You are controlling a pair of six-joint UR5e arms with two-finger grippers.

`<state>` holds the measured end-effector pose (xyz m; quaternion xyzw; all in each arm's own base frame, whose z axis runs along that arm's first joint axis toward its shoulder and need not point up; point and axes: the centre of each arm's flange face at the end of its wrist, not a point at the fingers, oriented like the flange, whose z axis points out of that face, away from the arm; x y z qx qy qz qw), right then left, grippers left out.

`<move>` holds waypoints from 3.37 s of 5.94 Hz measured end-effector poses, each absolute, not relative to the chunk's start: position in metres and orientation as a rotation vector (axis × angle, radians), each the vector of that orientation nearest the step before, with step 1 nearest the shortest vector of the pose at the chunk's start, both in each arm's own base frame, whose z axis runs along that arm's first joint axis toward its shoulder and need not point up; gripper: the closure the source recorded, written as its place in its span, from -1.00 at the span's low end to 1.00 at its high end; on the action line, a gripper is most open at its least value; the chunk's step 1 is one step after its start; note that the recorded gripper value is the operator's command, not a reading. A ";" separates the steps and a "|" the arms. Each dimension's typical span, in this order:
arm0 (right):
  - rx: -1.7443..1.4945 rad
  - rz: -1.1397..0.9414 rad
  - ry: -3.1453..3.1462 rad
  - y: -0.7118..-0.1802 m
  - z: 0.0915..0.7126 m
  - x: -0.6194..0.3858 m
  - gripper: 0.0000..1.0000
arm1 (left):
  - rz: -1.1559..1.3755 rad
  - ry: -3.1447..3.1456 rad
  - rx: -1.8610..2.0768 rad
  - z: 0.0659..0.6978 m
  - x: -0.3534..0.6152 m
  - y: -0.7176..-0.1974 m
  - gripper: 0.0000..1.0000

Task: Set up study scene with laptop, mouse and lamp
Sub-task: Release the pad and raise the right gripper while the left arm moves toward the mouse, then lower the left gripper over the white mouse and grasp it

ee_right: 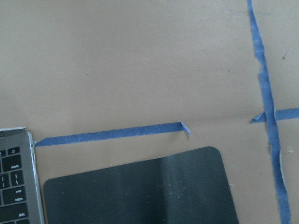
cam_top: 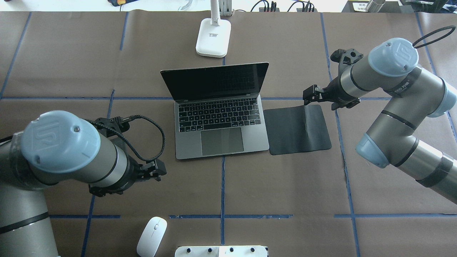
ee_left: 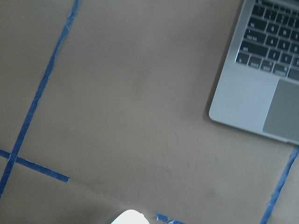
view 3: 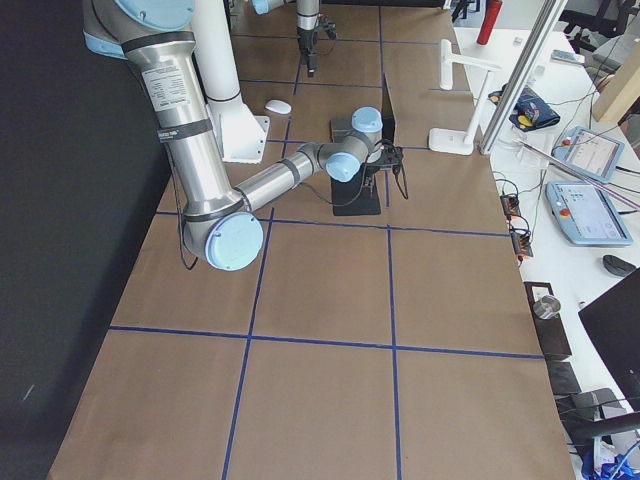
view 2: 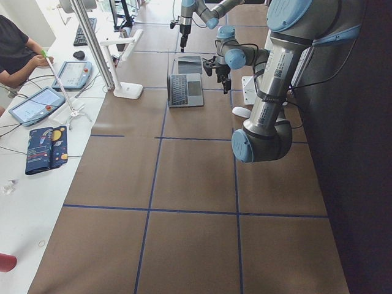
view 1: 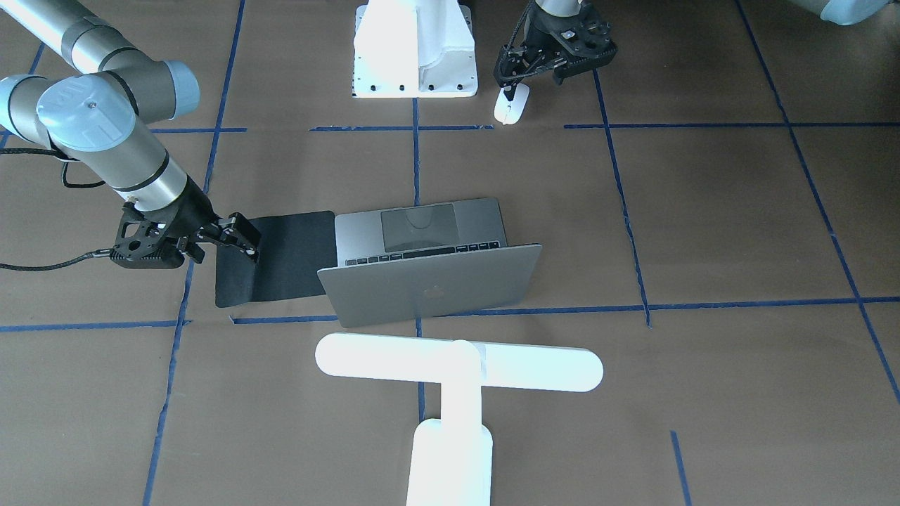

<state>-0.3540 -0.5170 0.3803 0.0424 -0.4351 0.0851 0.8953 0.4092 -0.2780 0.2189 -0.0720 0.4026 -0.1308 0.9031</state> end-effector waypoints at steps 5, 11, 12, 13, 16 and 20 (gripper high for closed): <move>0.126 -0.022 -0.696 -0.530 0.370 -0.253 -1.00 | -0.037 0.836 -0.090 0.289 0.469 -0.166 -1.00; 0.123 -0.024 -0.683 -0.531 0.375 -0.244 -1.00 | -0.012 0.823 -0.094 0.338 0.519 -0.162 -1.00; 0.123 -0.021 -0.682 -0.531 0.376 -0.243 -1.00 | -0.009 0.823 -0.095 0.339 0.521 -0.161 -1.00; 0.123 -0.020 -0.682 -0.532 0.376 -0.242 -1.00 | -0.007 0.826 -0.096 0.337 0.522 -0.160 -0.61; 0.122 -0.017 -0.681 -0.533 0.377 -0.241 -1.00 | -0.006 0.843 -0.097 0.327 0.524 -0.160 0.84; 0.125 -0.012 -0.684 -0.535 0.375 -0.237 -1.00 | -0.056 0.864 -0.077 0.295 0.494 -0.187 0.96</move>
